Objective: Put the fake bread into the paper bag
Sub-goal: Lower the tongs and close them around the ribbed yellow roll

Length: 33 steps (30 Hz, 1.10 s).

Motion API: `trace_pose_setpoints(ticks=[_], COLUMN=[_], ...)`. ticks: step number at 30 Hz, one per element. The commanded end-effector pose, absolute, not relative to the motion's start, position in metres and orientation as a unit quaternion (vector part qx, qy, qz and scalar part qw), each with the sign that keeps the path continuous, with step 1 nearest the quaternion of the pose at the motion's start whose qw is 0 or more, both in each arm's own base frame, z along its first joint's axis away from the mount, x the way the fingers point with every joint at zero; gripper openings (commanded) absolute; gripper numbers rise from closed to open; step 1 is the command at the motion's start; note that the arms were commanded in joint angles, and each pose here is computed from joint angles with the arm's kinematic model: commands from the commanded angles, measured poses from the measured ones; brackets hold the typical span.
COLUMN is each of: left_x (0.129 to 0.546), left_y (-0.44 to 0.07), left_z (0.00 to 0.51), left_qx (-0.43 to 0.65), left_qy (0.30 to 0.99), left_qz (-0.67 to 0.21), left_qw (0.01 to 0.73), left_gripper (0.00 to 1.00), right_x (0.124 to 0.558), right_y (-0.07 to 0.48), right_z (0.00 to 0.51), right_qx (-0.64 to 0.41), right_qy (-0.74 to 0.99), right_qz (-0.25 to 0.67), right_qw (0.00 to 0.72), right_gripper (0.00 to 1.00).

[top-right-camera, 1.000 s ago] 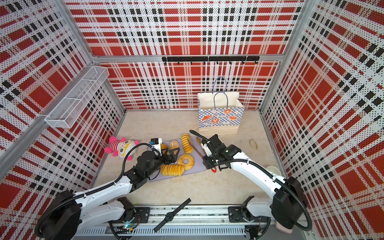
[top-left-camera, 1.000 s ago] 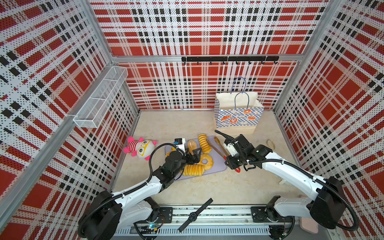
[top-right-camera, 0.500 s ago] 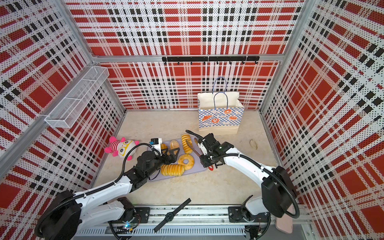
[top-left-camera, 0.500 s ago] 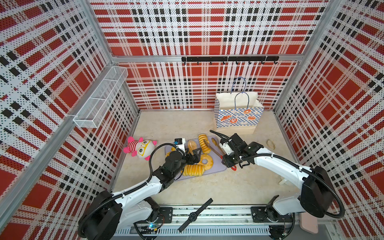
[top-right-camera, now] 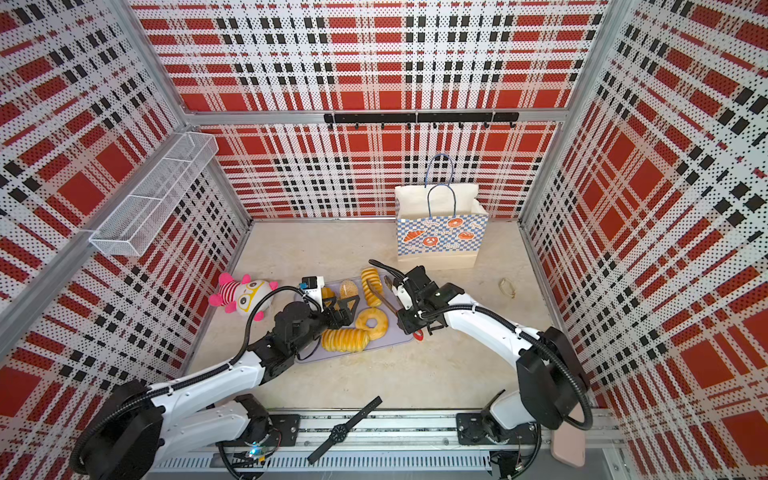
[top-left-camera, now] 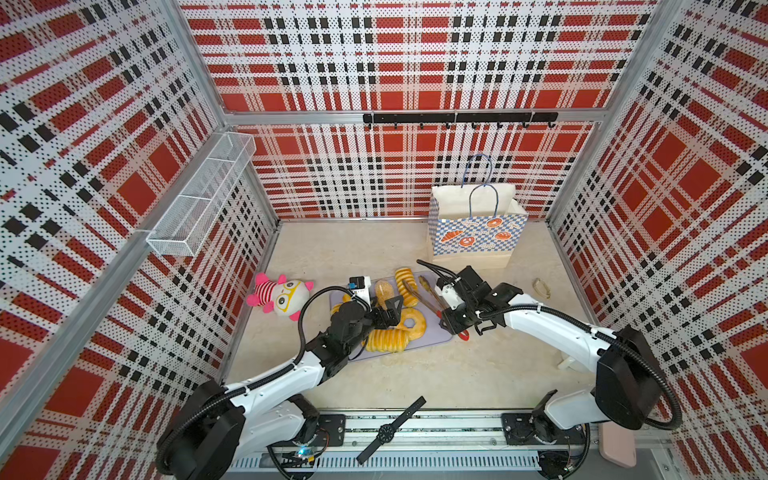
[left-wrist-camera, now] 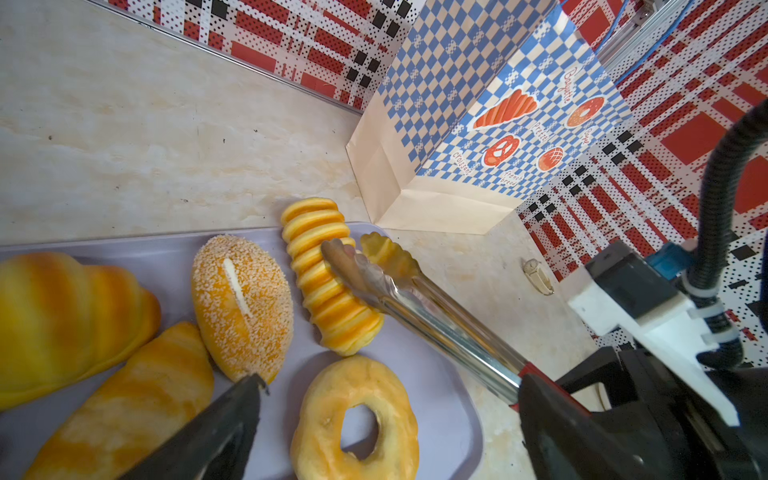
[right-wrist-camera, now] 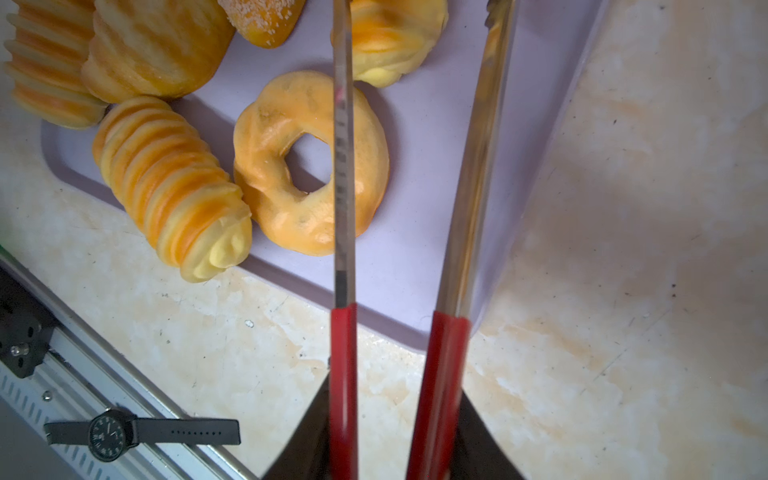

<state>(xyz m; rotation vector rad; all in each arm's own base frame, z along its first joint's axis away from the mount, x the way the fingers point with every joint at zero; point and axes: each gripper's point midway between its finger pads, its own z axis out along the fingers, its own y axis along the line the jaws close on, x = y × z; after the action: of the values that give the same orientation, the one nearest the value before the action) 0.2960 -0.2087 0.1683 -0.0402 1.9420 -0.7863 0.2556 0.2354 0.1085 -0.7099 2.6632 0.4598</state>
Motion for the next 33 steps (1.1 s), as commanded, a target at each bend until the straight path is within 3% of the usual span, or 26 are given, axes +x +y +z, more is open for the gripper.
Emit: trace_pose_setpoints(ticks=[1,11,22,33], left_x=[0.301,0.302,0.303,0.303], left_y=[-0.208,-0.205,-0.205,-0.204], left_z=[0.181,0.181,0.179,0.178], left_qx=[-0.018,-0.021,-0.022,-0.023], left_qy=[0.794,0.794,0.795,0.796], left_qz=[-0.328,-0.327,-0.326,-0.324], left_qw=[0.511,0.513,0.511,0.511], left_gripper=[0.98,0.98,0.98,0.98], right_x=[0.264,0.256,0.267,0.260], right_y=[0.243,0.251,0.228,0.242], right_z=[0.116,0.112,0.099,0.095], right_qx=[-0.258,-0.266,-0.253,-0.267], right_qy=[0.929,0.921,0.940,0.935], right_qz=[0.189,0.228,0.129,0.164], right_qw=[0.187,0.171,0.189,0.169], right_gripper=[0.37,0.36,0.36,0.37])
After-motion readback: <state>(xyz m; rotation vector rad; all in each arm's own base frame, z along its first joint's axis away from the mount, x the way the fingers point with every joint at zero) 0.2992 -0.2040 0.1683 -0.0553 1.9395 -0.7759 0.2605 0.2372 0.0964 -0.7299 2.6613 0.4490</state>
